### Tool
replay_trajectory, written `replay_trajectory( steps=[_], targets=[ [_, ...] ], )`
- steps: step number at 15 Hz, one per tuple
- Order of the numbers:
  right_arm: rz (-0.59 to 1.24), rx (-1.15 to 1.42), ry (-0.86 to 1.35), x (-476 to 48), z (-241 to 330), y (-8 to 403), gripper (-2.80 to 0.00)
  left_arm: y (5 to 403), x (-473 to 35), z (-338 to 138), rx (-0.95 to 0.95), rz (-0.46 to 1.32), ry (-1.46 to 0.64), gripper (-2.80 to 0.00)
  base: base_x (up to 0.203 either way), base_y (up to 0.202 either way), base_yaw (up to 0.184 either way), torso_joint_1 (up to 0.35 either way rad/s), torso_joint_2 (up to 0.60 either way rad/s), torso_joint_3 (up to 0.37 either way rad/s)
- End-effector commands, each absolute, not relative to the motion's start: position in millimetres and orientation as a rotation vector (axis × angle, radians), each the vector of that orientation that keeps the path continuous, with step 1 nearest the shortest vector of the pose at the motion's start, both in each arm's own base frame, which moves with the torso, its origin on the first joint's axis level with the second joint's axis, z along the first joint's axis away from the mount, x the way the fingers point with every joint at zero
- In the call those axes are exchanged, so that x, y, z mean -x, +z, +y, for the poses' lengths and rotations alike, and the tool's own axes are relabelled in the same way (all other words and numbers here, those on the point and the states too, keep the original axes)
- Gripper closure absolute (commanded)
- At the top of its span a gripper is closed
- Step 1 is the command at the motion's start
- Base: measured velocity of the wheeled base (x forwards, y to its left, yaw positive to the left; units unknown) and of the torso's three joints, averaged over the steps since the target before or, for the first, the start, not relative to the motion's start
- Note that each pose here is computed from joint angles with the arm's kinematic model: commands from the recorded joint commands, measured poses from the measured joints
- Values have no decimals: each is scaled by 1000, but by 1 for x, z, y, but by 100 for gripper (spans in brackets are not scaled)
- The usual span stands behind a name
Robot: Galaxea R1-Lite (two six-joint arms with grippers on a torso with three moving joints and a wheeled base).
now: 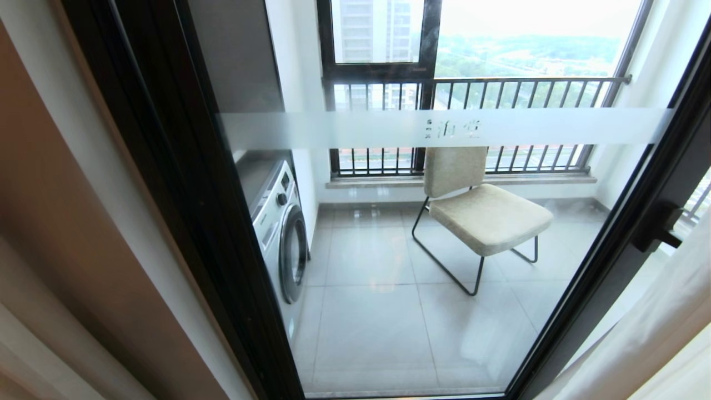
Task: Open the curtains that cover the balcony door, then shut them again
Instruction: Close the inner curtains on both sides
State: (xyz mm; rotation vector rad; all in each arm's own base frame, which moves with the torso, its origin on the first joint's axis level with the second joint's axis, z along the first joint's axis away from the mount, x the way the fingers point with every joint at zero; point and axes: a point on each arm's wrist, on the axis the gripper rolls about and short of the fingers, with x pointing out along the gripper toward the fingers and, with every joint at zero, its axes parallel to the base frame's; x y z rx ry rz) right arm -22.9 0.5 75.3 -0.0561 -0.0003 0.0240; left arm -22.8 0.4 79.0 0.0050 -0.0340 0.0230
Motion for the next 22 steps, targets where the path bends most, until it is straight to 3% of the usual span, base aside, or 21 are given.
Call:
replay_trajectory(
  steps=[1, 8, 11, 18, 22],
  targets=[
    [1, 57, 26, 23, 0, 75, 0, 79, 23, 0, -6, -35, 24, 0, 0, 0, 0, 0, 0, 0],
    [1, 57, 26, 23, 0, 75, 0, 114, 35, 1, 44, -152, 59, 0, 0, 0, 0, 0, 0, 0],
    [1, 57, 25, 23, 0, 75, 0, 149, 40, 3, 52, -198, 130, 0, 0, 0, 0, 0, 0, 0],
    [1, 57, 26, 23, 0, 75, 0, 256, 1, 13, 79, -150, 604, 0, 0, 0, 0, 0, 0, 0],
    [1, 57, 26, 23, 0, 75, 0, 285, -24, 16, 82, -124, 797, 0, 0, 0, 0, 0, 0, 0]
  ],
)
